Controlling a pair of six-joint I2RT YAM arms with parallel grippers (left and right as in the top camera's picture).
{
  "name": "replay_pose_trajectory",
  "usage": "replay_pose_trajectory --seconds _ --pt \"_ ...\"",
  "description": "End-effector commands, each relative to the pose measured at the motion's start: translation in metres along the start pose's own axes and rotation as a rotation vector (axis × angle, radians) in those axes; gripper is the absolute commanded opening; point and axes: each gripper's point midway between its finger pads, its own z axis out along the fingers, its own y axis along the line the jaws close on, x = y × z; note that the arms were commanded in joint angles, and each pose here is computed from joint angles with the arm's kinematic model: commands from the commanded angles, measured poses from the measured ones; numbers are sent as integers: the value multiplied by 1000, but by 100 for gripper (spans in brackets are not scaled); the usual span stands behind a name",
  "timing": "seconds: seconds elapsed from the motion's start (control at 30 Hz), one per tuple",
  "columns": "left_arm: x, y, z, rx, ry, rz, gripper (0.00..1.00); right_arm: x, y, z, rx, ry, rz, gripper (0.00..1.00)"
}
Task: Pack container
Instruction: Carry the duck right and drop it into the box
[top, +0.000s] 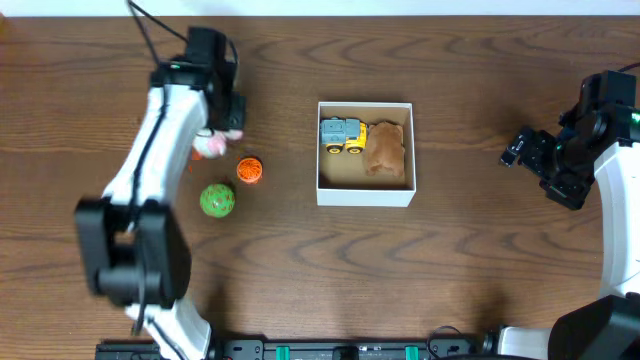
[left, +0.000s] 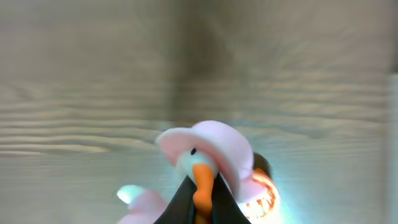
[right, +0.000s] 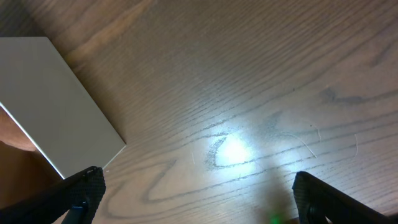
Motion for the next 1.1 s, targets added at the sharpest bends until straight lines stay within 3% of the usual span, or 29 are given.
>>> replay_pose_trajectory --seconds 0.0,0.3,0.53,1.07 --pt "-17 -12 -67 20 -143 42 6 0 -2 1 -3 1 24 99" --pt "8 -150 -121 377 -180 277 6 0 -2 1 -2 2 23 99" --pt "33 -245 -116 479 -198 611 6 0 -2 1 -3 3 24 99" --pt "99 -326 -10 515 6 978 6 1 -2 1 -1 6 24 99"
